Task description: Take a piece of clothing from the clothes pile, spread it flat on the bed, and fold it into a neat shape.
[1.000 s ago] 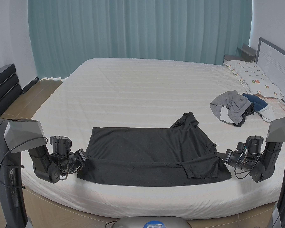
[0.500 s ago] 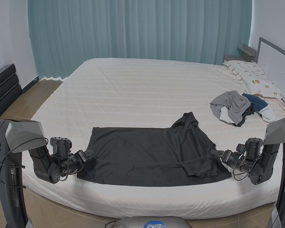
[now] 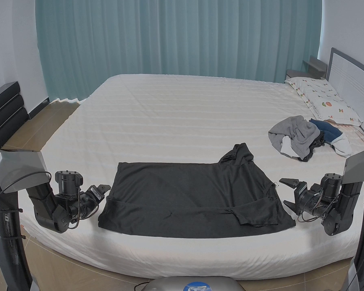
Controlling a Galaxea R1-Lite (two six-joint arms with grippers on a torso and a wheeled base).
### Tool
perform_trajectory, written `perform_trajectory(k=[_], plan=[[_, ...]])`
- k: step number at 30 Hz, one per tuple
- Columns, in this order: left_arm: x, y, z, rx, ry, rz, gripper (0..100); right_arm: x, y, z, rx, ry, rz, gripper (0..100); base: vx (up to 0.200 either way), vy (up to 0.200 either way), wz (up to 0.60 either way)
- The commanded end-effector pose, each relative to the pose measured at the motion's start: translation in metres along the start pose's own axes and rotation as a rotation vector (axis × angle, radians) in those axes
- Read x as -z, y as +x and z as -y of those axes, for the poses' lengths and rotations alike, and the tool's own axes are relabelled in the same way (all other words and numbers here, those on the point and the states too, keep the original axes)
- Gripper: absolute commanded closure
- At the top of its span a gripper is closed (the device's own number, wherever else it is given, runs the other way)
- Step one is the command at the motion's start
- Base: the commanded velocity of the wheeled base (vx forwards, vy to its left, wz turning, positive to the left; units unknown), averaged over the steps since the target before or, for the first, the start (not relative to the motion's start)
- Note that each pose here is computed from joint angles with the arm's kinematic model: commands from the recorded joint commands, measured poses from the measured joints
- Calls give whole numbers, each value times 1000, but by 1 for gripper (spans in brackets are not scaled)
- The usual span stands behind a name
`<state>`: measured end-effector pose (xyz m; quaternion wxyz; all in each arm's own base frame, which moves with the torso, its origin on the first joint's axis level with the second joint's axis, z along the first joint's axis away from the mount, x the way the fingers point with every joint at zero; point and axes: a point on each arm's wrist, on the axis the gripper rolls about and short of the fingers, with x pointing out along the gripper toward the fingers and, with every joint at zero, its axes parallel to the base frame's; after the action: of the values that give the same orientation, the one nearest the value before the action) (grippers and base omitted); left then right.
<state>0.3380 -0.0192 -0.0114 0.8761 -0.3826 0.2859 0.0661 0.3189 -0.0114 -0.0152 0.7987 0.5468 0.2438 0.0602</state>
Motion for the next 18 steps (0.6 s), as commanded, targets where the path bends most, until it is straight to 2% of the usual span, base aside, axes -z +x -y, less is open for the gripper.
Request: perform_trajectory(k=[1,3,9,18], plan=[[-1,-9,6,22,8,8,0,-3,-4,-6,-20,-6,13,0,0,0,0],[-1,-10,10,36,9,14,0,-3,-4,-6,-21,-8,12,0,0,0,0],[1,-10,9,33,9,10,0,0,-4,-5,-13,-10,5,0,0,-200,0],[4,-11,13,45,20,3,0,1,-4,-4,-11,-11,1,0,0,0,0]])
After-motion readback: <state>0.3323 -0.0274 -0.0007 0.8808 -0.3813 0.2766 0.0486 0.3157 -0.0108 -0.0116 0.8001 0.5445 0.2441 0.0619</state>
